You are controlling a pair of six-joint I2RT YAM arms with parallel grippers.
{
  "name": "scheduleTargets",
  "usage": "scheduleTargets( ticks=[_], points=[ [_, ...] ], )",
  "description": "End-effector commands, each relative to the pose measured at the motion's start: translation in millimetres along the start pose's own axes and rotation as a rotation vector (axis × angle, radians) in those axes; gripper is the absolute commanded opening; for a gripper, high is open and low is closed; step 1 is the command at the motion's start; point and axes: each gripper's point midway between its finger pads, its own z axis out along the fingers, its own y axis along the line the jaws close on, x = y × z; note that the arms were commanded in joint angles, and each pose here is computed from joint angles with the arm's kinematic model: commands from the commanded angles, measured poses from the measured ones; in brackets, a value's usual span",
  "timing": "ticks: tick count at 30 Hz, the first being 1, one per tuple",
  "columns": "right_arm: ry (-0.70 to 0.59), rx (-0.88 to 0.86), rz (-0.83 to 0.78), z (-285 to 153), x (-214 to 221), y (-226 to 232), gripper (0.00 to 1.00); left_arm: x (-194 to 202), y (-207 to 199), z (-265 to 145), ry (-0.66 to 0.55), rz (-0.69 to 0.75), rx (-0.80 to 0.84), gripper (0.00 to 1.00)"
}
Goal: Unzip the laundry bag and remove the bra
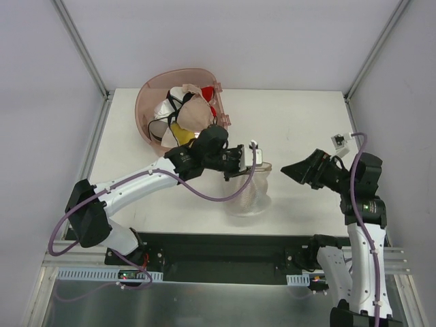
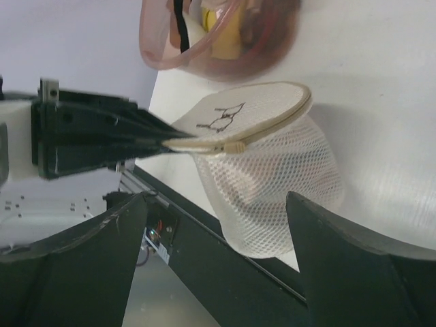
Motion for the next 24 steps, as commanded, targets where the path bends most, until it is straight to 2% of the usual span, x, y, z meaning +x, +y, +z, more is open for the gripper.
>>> scheduleTargets(
  ticks=[1, 5, 9, 11, 16, 24],
  points=[
    [0.050, -0.069, -0.151, -4, 4, 22, 0.86, -54, 8, -14, -0.220, 0.152, 0.063, 0.00],
    [0.148, -0.116, -0.174, -3, 25, 26, 0.85, -54, 0, -16, -0.245, 0.138, 0.120, 0.00],
    [0.160, -0.104, -0.175, 2, 30, 21, 0.83, -48, -3, -16, -0.241, 0.122, 0.131, 0.00],
    [0.167, -0.118, -0.142, 6, 30, 22, 0.81, -46, -3, -17, -0.236, 0.111, 0.128, 0.00],
    [0.165, -0.124, -0.098, 25, 21, 20, 0.66, -45, -4, -18, -0.234, 0.100, 0.126, 0.00],
    [0.233, -0.145, -0.111, 44, 24, 28, 0.61, -48, -3, -21, -0.250, 0.105, 0.116, 0.00]
  ],
)
